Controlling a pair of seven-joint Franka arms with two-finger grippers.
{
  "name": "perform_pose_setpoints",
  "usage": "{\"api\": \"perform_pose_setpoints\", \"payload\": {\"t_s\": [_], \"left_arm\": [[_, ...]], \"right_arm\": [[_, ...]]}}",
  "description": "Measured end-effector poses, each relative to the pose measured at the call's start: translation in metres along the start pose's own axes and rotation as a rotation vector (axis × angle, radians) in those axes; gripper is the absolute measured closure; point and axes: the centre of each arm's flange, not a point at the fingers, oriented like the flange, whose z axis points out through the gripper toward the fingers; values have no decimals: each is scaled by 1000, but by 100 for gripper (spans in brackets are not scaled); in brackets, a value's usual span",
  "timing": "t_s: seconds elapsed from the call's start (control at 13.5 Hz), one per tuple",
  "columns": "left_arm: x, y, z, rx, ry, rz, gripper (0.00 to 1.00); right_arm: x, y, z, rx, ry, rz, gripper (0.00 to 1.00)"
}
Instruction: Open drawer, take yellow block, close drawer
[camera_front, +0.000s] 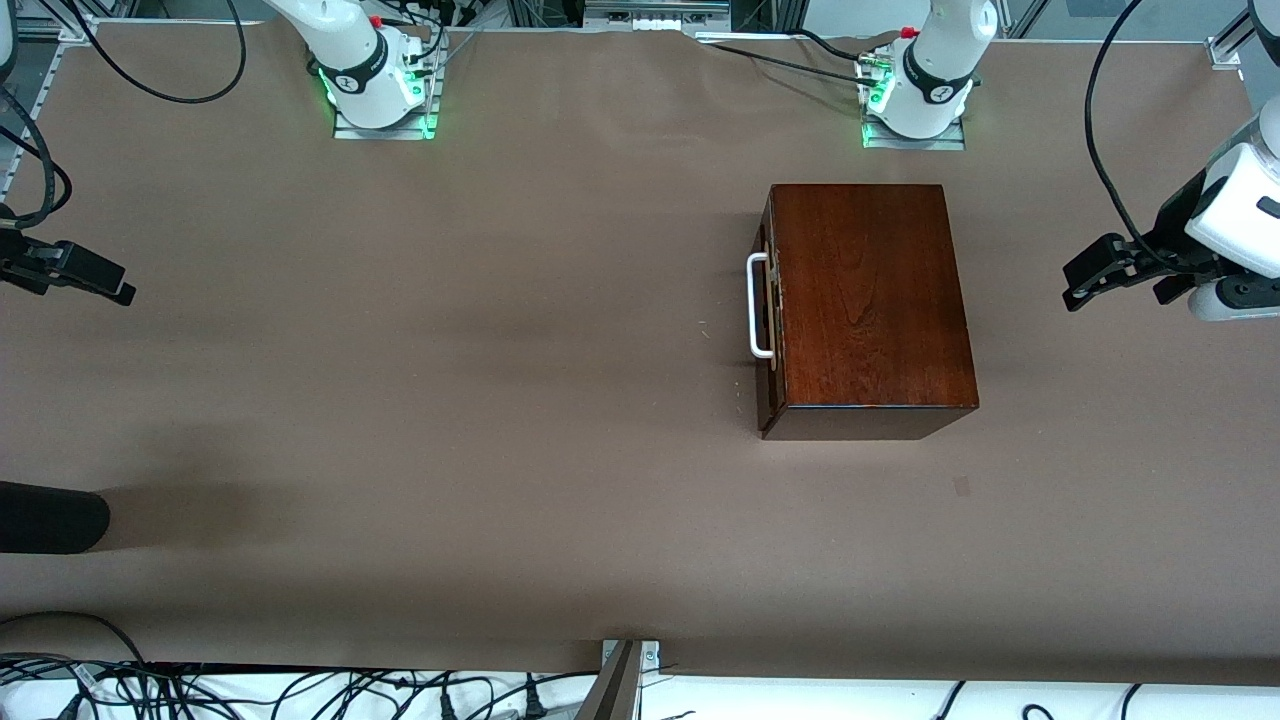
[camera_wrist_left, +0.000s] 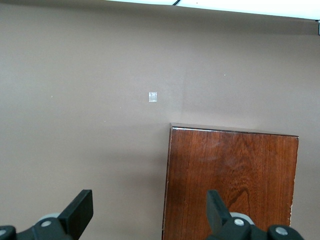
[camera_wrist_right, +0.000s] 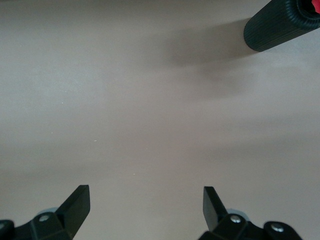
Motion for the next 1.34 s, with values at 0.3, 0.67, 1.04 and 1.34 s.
{"api": "perform_pose_setpoints", "payload": {"t_s": [0.3, 0.67, 1.04, 1.34], "left_arm": [[0, 0, 0, 0, 0, 0, 0], [2, -7, 2, 1, -1, -13, 0], [2, -5, 2, 0, -2, -4, 0], [4, 8, 16, -4, -30, 41, 0]], "right_arm": [[0, 0, 0, 0, 0, 0, 0], [0, 0, 0, 0, 0, 0, 0], [0, 0, 0, 0, 0, 0, 0], [0, 3, 0, -1, 1, 6, 0]]}}
